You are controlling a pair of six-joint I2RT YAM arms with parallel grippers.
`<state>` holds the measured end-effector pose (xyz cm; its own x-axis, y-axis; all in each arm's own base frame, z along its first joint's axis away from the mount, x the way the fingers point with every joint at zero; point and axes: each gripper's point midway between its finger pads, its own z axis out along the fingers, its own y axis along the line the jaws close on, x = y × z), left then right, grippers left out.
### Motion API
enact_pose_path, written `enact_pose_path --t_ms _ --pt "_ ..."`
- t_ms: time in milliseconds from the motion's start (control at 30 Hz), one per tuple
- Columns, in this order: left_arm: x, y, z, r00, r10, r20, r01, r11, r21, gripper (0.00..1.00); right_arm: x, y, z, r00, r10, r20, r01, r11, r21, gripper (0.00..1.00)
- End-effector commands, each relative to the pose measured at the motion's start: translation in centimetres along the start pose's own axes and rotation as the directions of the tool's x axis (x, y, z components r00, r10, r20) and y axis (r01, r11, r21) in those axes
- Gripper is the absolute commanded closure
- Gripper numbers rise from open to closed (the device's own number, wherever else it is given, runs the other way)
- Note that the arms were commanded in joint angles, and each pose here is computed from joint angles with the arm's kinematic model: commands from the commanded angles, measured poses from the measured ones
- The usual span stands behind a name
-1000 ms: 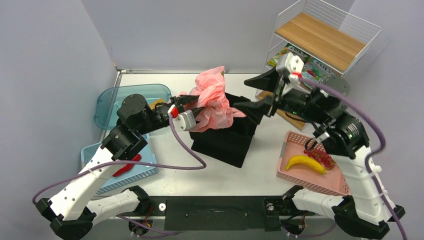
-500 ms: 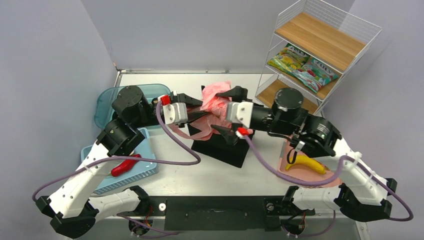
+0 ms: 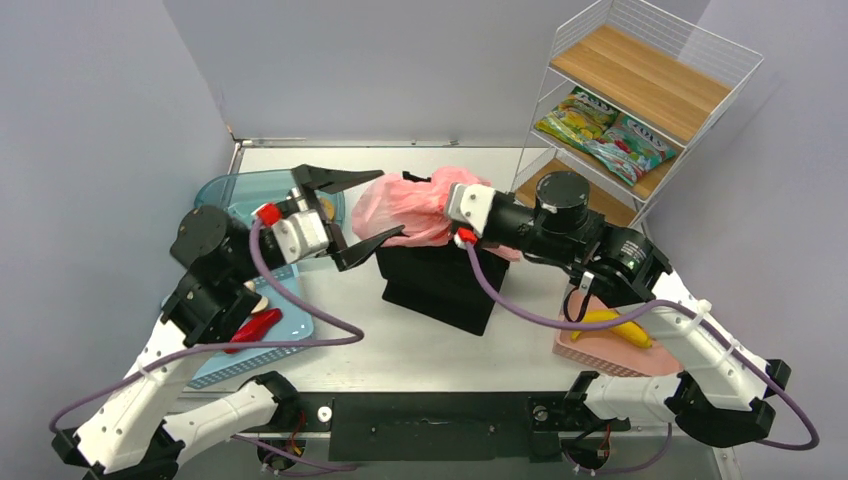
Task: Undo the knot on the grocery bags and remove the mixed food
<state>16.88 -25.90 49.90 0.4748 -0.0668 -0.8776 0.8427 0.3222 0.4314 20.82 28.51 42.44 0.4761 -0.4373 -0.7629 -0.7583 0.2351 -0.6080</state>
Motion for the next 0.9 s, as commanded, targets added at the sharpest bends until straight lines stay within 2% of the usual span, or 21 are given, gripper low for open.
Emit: enact_pose_path --t_ms 0,67,133,200,233,300,333,367,400,433,467,500,533,567,600,667,767,867 --pt "-3.8 4.3 -3.1 0.981 0.157 0.116 -0.119 0.952 -0.283 0.29 0.4 -3.9 -2.8 0.995 0.102 0.002 -0.101 0.982 0.159 1.0" --pt "-3.7 5.6 -4.3 0.974 0.18 0.136 -0.117 0.917 -0.382 0.28 0.8 -5.0 -3.7 0.992 0.124 -0.014 -0.119 0.973 0.197 1.0" --pt "-2.7 7.3 -5.3 0.979 0.172 0.11 -0.1 0.873 -0.478 0.27 1.3 -5.4 -4.4 0.989 0.141 -0.043 -0.128 0.968 0.216 1.0" --pt "-1.3 10.0 -6.7 0.994 0.098 0.049 -0.049 0.798 -0.6 0.27 2.2 -4.6 -4.8 0.982 0.163 -0.096 -0.143 0.971 0.194 1.0" --pt "-0.7 12.0 -8.5 0.999 0.031 0.041 0.007 0.717 -0.697 0.26 2.5 -4.3 -4.9 0.98 0.167 -0.111 -0.145 0.972 0.184 1.0" --pt "0.7 14.1 -10.3 0.997 -0.081 -0.001 0.051 0.632 -0.773 0.26 3.4 -3.4 -5.0 0.972 0.165 -0.165 -0.141 0.979 0.147 1.0" --pt "2.8 15.0 -10.1 0.987 -0.158 -0.043 0.064 0.609 -0.79 0.26 3.9 -3.1 -5.0 0.967 0.158 -0.201 -0.134 0.983 0.125 1.0" --pt "3.4 15.2 -11.0 0.963 -0.265 -0.058 0.107 0.569 -0.815 0.26 3.6 -3.3 -5.2 0.967 0.151 -0.204 -0.128 0.984 0.122 1.0" --pt "5.2 15.6 -10.7 0.935 -0.35 -0.054 0.153 0.537 -0.83 0.25 4.6 -2.7 -4.9 0.956 0.143 -0.257 -0.124 0.988 0.088 1.0" --pt "5.5 15.8 -11.6 0.913 -0.401 -0.074 0.156 0.512 -0.845 0.25 4.3 -3.1 -5.1 0.958 0.118 -0.262 -0.1 0.992 0.083 1.0" --pt "6.7 15.7 -11.0 0.888 -0.452 -0.086 0.186 0.522 -0.832 0.25 5.5 -2.5 -4.9 0.939 0.106 -0.326 -0.095 0.994 0.05 1.0" --pt "7.1 15.5 -11.6 0.867 -0.486 -0.108 0.186 0.518 -0.835 0.25 5.2 -2.8 -5.2 0.939 0.066 -0.338 -0.057 0.998 0.036 1.0" --pt "8.3 15.4 -11.3 0.842 -0.523 -0.133 0.194 0.522 -0.83 0.25 6.6 -2.2 -5.2 0.911 0.044 -0.41 -0.049 0.999 -0.001 1.0" --pt "9.0 14.9 -11.6 0.815 -0.558 -0.158 0.191 0.516 -0.835 0.25 6.7 -2.6 -5.5 0.898 -0.013 -0.44 0.008 1.0 -0.013 1.0" --pt "10.0 14.6 -11.8 0.784 -0.591 -0.188 0.185 0.512 -0.839 0.25 7.8 -1.8 -5.6 0.866 -0.049 -0.497 0.021 0.998 -0.062 1.0" --pt "11.3 14.3 -12.3 0.755 -0.62 -0.212 0.172 0.5 -0.849 0.25 8.6 -1.5 -6.0 0.809 -0.158 -0.566 0.106 0.987 -0.124 1.0" --pt "11.9 13.8 -12.6 0.748 -0.629 -0.213 0.172 0.493 -0.853 0.24 9.3 -1.2 -5.9 0.71 -0.314 -0.631 0.232 0.95 -0.211 1.0" --pt "12.4 13.6 -12.7 0.739 -0.641 -0.207 0.18 0.485 -0.856 0.23 9.9 -0.9 -5.5 0.632 -0.402 -0.662 0.282 0.916 -0.286 1.0"
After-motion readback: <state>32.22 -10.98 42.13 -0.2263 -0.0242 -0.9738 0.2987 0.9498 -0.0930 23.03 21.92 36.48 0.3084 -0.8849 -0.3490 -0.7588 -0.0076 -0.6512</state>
